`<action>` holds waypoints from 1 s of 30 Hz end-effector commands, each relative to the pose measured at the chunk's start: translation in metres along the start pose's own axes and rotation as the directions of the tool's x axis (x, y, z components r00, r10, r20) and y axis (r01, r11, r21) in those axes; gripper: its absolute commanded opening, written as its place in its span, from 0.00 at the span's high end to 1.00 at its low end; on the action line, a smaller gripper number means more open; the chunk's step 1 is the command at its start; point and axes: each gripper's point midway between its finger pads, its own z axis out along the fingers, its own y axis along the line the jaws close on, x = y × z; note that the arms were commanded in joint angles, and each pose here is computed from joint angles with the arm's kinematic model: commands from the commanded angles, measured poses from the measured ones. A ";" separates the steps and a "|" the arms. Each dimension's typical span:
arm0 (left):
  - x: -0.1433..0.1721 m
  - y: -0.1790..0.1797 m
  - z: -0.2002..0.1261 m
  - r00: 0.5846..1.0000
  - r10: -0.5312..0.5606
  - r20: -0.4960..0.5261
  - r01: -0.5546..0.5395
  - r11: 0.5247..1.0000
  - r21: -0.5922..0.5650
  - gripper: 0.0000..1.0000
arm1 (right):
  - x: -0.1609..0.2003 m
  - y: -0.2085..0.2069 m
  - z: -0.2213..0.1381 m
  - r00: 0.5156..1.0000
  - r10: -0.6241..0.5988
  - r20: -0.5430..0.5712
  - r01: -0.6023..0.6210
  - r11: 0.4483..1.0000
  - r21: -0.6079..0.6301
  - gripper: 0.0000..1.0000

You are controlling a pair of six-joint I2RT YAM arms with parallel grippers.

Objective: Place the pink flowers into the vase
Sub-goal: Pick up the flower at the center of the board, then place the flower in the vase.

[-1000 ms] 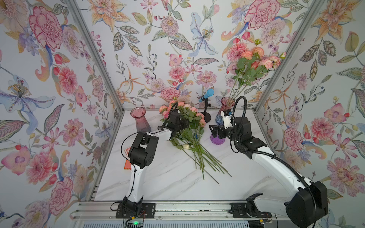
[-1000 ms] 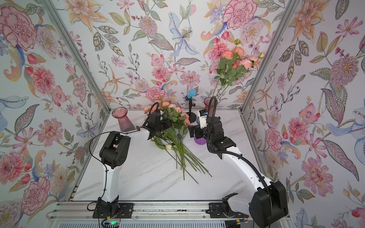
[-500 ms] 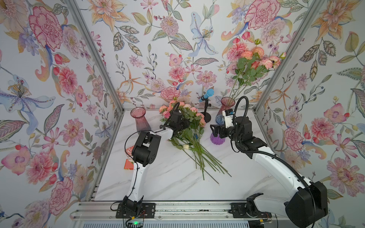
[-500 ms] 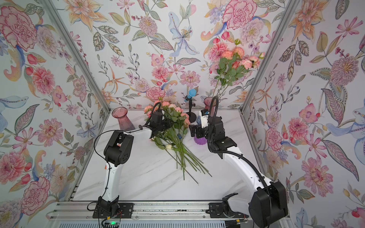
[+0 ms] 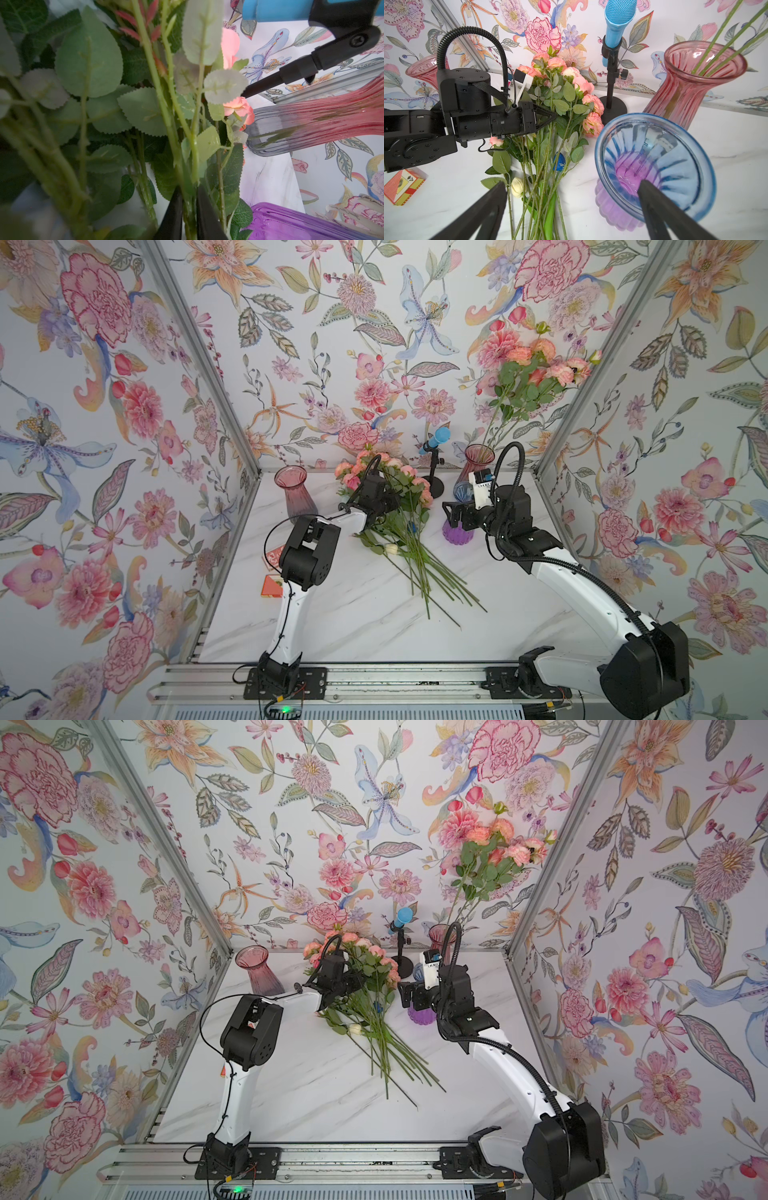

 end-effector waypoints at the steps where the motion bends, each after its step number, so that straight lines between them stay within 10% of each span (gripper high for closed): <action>1: 0.000 -0.003 0.007 1.000 0.010 0.003 -0.010 1.000 0.009 0.89 | -0.003 0.000 0.002 1.000 0.016 0.014 -0.015 1.000 -0.013 0.01; 30: -0.064 -0.076 -0.079 0.989 0.057 0.136 -0.082 0.980 0.184 1.00 | -0.002 0.044 -0.003 0.998 -0.029 -0.050 0.024 0.995 -0.101 0.01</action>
